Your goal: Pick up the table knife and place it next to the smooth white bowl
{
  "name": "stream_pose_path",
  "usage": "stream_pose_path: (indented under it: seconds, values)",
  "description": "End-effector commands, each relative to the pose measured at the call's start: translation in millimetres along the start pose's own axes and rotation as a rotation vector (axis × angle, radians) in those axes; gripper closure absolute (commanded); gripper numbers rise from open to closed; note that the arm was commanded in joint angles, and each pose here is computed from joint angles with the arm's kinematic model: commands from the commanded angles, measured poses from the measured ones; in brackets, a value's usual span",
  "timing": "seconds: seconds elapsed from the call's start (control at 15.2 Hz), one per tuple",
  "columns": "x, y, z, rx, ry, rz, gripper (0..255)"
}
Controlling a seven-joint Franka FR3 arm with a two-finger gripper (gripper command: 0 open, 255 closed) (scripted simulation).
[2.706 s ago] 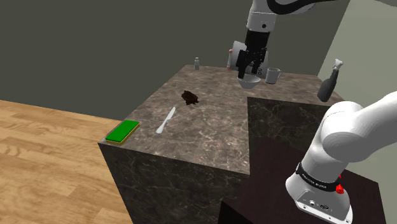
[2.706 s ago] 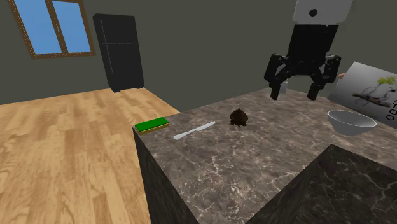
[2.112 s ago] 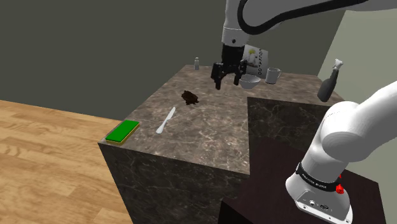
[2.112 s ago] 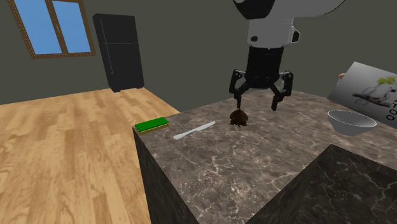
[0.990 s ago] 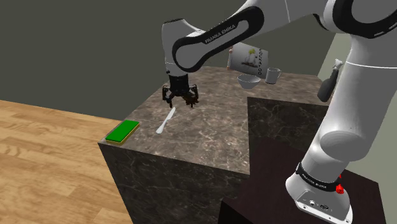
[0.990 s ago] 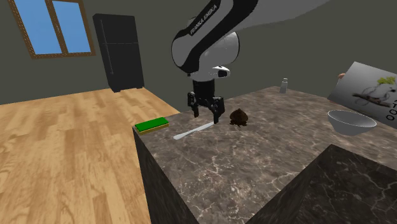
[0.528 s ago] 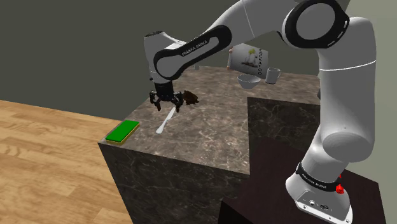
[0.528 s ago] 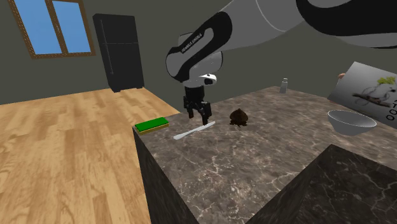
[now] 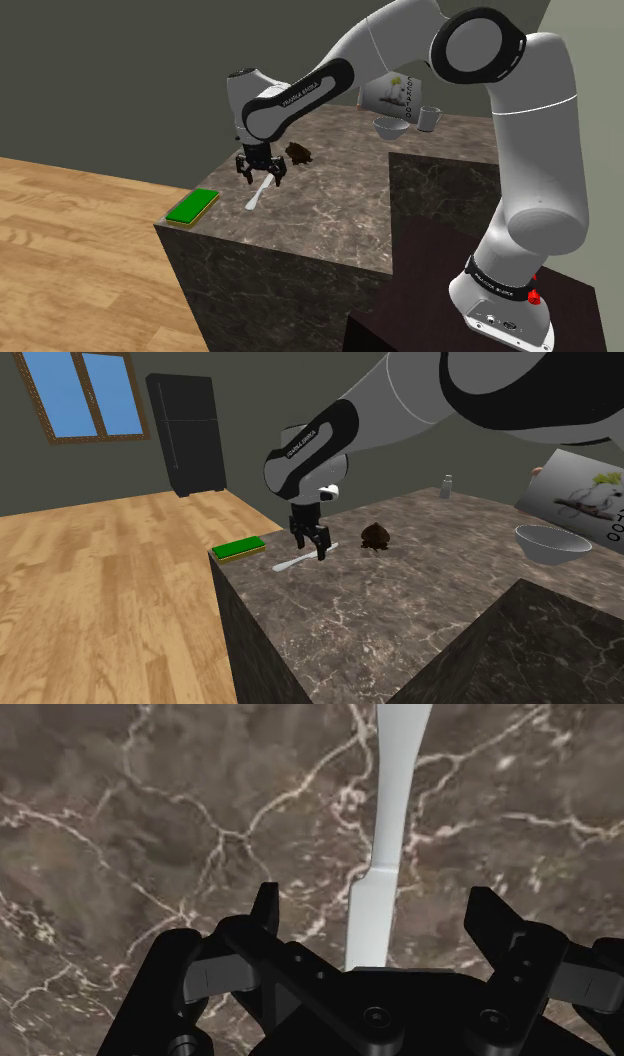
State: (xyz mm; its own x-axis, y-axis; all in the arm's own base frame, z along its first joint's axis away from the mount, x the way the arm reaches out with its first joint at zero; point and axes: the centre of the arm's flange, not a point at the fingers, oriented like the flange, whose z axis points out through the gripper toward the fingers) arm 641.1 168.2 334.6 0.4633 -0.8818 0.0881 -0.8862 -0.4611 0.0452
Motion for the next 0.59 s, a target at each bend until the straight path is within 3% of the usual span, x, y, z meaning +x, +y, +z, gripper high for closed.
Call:
stream_pose_path:
  seconds: [0.0, 0.4, 0.46, 0.53]
  values:
    - [-0.2, 0.0, 3.9, 0.0, 0.0, 0.0, 0]
    - [-0.2, 0.0, 3.9, 0.0, 0.0, 0.0, 0]
    - [-0.2, 0.0, 3.9, 0.0, 0.0, 0.0, 255]
    - [-0.2, 0.0, 3.9, 0.0, 0.0, 0.0, 255]
